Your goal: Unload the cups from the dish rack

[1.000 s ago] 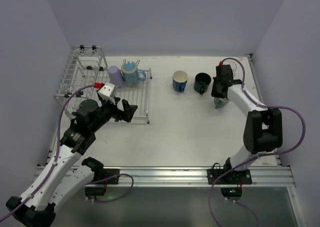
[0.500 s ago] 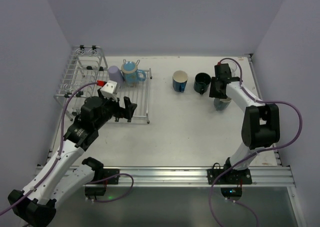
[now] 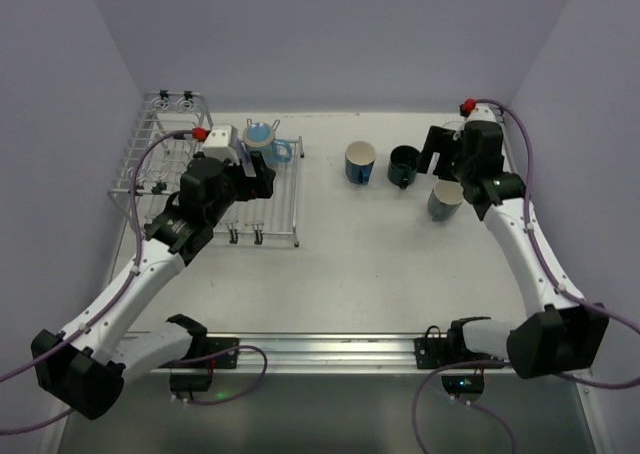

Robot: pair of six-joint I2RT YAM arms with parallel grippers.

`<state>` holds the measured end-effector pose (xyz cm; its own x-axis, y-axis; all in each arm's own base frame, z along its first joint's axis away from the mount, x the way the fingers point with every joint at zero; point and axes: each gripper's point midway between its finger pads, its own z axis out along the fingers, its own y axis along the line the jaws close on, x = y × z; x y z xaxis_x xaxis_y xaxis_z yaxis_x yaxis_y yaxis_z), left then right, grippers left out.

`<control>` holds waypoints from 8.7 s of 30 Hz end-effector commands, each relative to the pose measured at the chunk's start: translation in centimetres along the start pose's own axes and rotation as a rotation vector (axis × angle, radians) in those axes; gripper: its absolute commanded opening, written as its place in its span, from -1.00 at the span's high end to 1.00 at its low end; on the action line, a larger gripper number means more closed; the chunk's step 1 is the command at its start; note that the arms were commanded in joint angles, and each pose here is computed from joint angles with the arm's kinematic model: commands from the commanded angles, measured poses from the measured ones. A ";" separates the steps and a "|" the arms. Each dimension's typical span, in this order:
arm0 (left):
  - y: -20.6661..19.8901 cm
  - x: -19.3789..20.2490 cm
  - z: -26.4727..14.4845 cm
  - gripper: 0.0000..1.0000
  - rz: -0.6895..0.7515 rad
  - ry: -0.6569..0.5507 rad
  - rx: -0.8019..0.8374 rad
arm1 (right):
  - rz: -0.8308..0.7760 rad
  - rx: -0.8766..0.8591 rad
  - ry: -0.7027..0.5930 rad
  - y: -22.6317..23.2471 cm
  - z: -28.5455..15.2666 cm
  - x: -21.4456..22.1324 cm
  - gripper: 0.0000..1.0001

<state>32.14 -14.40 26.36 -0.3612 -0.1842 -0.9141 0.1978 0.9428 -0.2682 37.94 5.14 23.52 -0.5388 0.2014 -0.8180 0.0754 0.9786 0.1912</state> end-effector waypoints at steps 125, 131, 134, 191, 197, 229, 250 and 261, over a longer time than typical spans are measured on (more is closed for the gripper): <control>-18.2 -8.6 -10.6 1.00 -0.277 -0.372 1.203 | 0.608 -1.699 0.040 25.5 -23.1 -0.2 -0.22; -18.2 -8.2 -11.0 0.68 -0.265 -0.359 1.191 | 0.620 -1.778 0.038 25.7 -25.5 -0.3 0.82; -17.5 -8.6 -11.2 -0.21 -0.204 -0.394 1.120 | 0.618 -1.751 -0.005 25.0 -25.7 -0.3 1.00; 2.2 -0.6 -3.5 -1.00 0.137 0.016 -0.136 | -0.349 -0.011 0.353 7.6 8.7 12.5 0.76; 1.8 -0.6 -0.3 -1.00 0.094 0.041 -0.182 | -0.332 -0.047 0.338 7.9 7.8 12.2 0.22; 15.1 -1.8 16.2 -1.00 0.004 -0.148 -0.716 | -0.155 -0.651 -0.059 16.3 -7.6 4.4 -0.89; 12.9 -3.5 18.1 0.49 -0.017 -0.199 -0.497 | -0.058 -0.751 -0.045 17.9 -8.8 4.5 -0.89; -0.7 -5.6 6.1 0.72 -0.303 -0.337 0.099 | 0.354 -1.063 -0.022 21.5 -12.3 4.7 -0.89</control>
<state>42.55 -11.80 26.02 -0.1195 -0.3672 -0.9224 -0.0028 0.9292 -0.3696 27.63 25.30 26.40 -0.6043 0.3550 -0.7133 -0.5065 0.5199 0.6878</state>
